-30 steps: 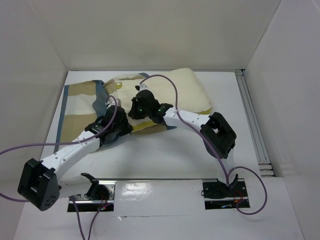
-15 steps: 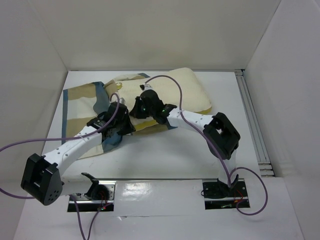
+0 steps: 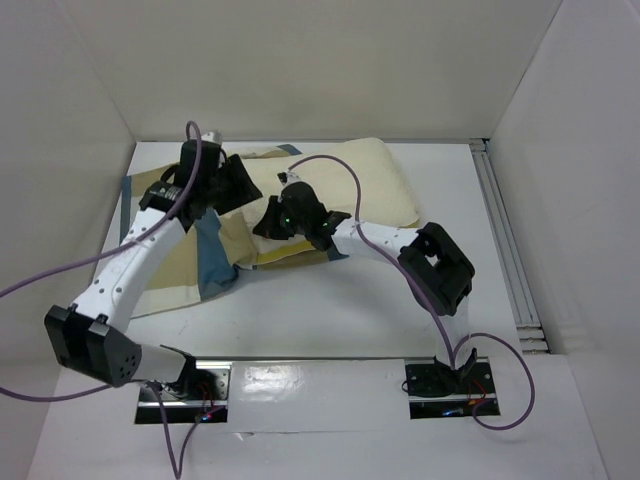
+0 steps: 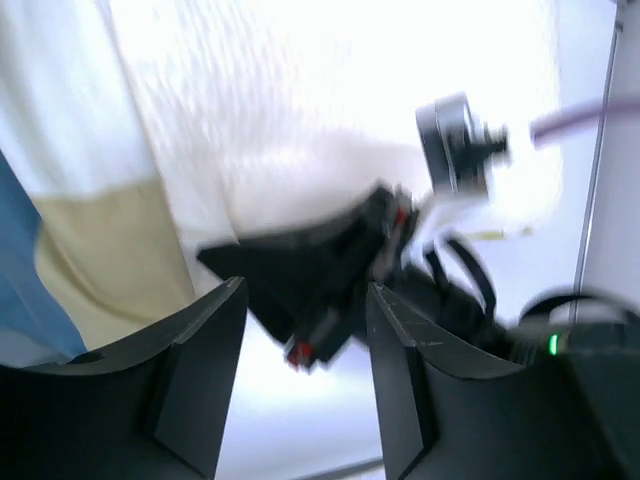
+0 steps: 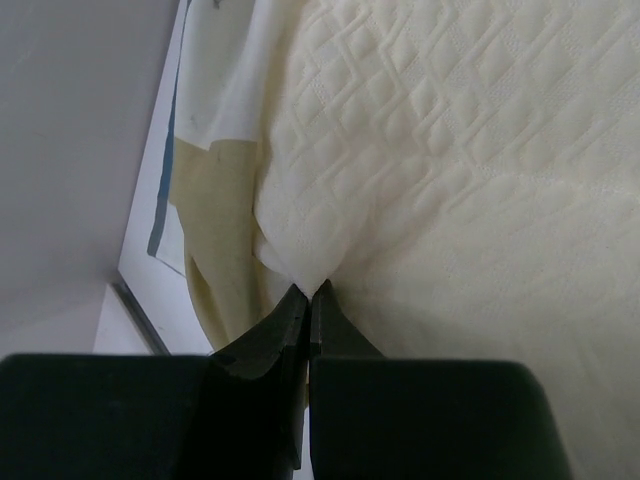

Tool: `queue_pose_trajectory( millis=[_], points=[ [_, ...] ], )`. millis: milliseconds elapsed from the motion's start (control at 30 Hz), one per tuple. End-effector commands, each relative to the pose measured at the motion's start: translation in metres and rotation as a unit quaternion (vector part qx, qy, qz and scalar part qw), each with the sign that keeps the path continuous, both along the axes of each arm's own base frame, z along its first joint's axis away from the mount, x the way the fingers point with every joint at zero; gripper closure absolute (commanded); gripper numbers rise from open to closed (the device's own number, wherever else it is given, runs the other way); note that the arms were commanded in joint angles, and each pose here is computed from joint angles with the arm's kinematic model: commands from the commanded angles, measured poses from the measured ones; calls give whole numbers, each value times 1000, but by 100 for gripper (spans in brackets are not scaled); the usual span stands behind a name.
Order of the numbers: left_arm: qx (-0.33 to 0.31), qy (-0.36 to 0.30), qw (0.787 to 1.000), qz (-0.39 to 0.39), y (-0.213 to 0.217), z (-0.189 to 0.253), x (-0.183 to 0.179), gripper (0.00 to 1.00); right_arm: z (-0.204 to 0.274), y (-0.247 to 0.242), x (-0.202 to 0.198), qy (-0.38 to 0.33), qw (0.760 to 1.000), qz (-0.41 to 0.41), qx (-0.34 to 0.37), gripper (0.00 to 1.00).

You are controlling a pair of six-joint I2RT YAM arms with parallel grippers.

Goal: Put the pillow into the pillowcase

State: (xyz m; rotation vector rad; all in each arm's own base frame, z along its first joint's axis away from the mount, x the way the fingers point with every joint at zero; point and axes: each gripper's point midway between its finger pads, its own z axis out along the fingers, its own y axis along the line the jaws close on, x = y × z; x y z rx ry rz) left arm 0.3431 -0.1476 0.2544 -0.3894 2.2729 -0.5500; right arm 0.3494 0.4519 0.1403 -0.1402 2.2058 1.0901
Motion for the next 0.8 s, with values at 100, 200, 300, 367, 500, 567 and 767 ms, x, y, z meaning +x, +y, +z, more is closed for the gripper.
queue_pose_trajectory(
  millis=[100, 200, 300, 367, 500, 567, 767],
  points=[
    [43, 87, 993, 67, 43, -44, 46, 28, 31, 11, 8, -37, 998, 6, 52, 100],
    [60, 134, 984, 96, 56, -70, 69, 27, 31, 11, 9, -40, 998, 8, 50, 100],
    [83, 140, 978, 127, 69, -81, 90, 27, 28, 10, 8, -36, 998, 8, 46, 100],
    [106, 134, 973, 156, 80, -83, 101, 29, 28, 12, 10, -41, 998, 10, 44, 100],
    [110, 121, 968, 189, 97, -85, 132, 32, 28, 13, 12, -43, 998, 12, 38, 100],
    [103, 137, 967, 191, 103, -100, 143, 32, 25, 18, 9, -45, 998, 19, 33, 100],
    [100, 132, 967, 195, 110, -111, 175, 34, 11, 25, -2, -35, 999, 36, 19, 100]
  ],
)
